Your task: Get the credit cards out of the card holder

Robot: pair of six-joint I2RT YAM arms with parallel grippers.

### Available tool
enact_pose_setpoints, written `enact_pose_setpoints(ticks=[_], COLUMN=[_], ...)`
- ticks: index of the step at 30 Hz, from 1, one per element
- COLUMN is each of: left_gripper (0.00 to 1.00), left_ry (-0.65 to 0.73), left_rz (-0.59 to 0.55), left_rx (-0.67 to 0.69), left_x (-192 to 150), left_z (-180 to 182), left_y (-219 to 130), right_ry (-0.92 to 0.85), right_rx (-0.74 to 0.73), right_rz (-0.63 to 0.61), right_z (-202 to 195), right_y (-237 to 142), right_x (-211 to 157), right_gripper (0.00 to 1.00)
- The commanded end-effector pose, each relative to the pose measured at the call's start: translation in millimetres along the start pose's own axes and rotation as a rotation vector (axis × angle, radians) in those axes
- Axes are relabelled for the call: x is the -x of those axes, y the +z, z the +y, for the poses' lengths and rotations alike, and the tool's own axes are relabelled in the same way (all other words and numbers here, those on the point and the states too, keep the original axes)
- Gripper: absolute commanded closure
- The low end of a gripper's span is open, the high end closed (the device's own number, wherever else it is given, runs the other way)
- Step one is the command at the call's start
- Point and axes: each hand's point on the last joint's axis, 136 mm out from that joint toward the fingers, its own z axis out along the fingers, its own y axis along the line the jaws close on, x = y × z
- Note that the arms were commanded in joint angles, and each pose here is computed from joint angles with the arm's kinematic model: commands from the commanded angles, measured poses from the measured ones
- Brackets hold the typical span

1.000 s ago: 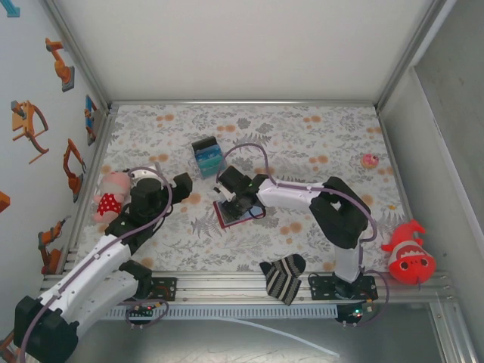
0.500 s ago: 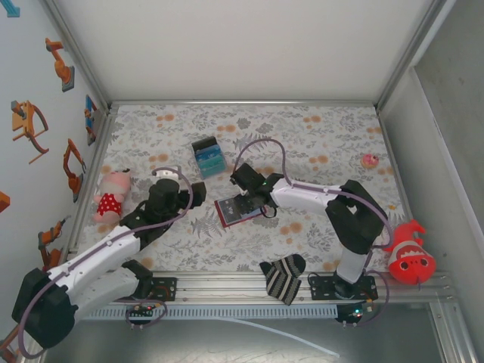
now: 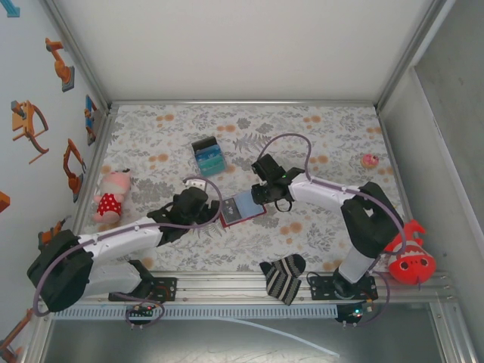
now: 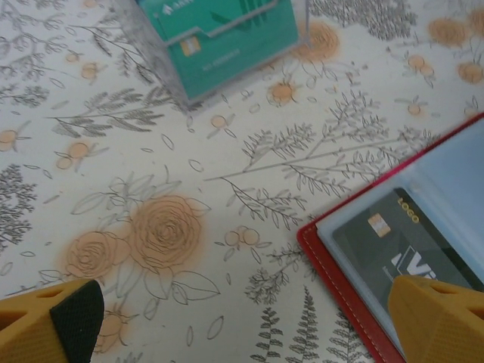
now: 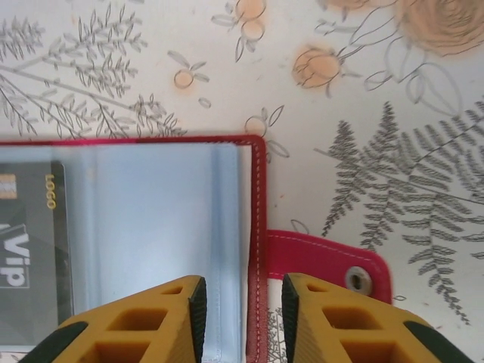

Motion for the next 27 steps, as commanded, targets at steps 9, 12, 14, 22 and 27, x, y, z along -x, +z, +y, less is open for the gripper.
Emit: enact_pose_setpoints(ticks=[9, 12, 14, 22, 27], left_gripper=[0.03, 0.03, 0.03, 0.03, 0.03], left_ry=[0.029, 0.027, 0.028, 0.027, 0.037], left_rz=[0.028, 0.038, 0.044, 0.071, 0.092], left_rx=[0.039, 0.043, 0.041, 0.053, 0.077], left_x=[-10, -14, -16, -24, -32], left_z=[-9, -10, -12, -13, -8], left_y=[16, 22, 26, 34, 36], right_ry=[0.082, 0.095, 0.102, 0.130, 0.144], right_rx=[0.285, 0.345, 0.372, 0.458, 0.509], right_rz=[0.009, 0.040, 0.059, 0.118, 0.150], right_z=[39, 50, 54, 68, 77], right_y=[-18, -11, -6, 8, 14], right_x=[16, 13, 11, 2, -2], right_gripper=[0.72, 0.72, 0.73, 0.74, 0.74])
